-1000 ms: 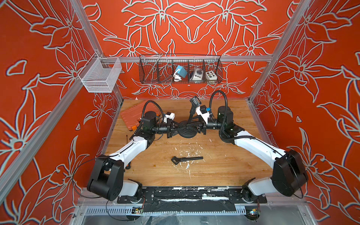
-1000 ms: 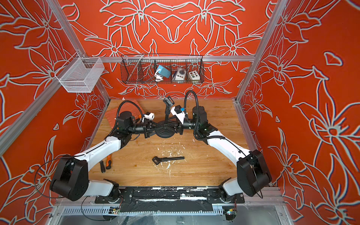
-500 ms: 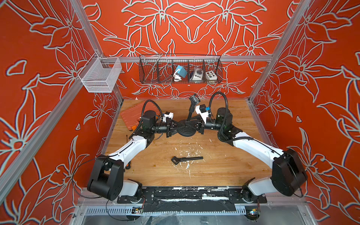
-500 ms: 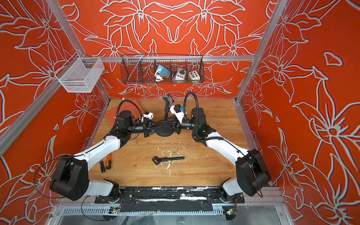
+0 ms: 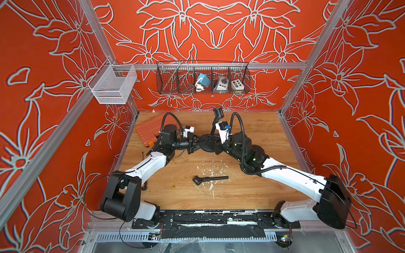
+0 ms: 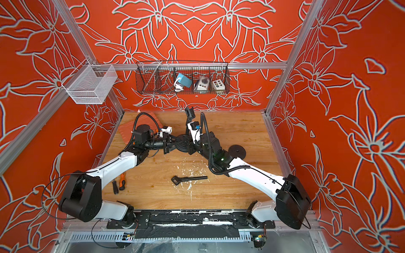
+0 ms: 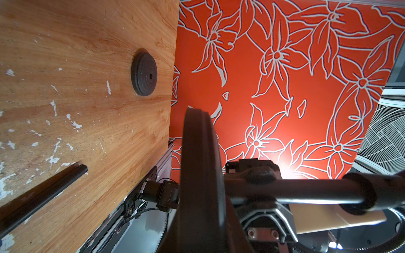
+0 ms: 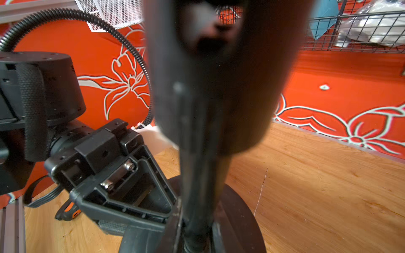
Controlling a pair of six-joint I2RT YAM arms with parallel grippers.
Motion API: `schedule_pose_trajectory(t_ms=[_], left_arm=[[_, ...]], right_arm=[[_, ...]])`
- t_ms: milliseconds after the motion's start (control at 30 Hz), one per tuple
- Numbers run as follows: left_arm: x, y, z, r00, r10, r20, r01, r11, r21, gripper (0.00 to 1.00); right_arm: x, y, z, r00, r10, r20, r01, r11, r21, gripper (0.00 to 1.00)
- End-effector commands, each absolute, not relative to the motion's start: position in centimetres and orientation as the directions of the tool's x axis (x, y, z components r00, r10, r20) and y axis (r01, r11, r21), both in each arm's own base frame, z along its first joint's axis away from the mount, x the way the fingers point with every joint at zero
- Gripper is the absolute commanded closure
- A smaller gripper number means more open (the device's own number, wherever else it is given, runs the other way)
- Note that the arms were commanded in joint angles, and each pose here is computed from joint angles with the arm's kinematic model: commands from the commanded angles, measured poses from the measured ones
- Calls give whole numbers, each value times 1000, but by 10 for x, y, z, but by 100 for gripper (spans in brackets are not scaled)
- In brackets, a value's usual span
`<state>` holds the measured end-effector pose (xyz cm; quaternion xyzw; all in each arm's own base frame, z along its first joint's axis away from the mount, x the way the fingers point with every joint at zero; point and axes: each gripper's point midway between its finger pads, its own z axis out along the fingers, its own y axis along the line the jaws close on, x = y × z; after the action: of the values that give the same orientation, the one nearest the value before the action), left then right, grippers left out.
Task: Assemble a microphone stand
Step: Screw the microphone stand pole into the microphone stand base.
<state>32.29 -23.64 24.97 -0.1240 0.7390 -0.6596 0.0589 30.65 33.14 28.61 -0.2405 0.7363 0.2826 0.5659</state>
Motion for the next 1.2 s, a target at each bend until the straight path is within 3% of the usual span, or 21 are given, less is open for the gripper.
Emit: schedule_pose_trajectory(t_ms=[0,67,133,200,500,767,1167], left_arm=[[319,-235,294,-975,-214,-60,54,37,-998,100],[321,-234,293,-974,-220,-55,48,38,-998,100],[322,-234,293,-974,-219,-53,46,36,-998,100],[320,-234,295,-976,-212,-59,52,35,-998,100],[303,-233,294,-984,-160,-84,77,49,-996,100],[295,-234,295,-989,-121,-90,86,43,-995,100],[291,-234,293,-990,-103,-91,86,52,-995,100]], right_arm=[[325,301,269,-241,-142,-960,-620,784,40,86],[310,312,278,-199,-158,-967,-739,673,42,54],[296,313,287,-162,-147,-976,-812,581,48,38],[288,308,296,-132,-118,-984,-862,505,54,32],[270,297,306,-36,-111,-993,-971,239,8,33],[264,315,308,-2,-117,-993,-999,41,-3,41],[277,335,320,-52,-19,-998,-998,-31,52,50]])
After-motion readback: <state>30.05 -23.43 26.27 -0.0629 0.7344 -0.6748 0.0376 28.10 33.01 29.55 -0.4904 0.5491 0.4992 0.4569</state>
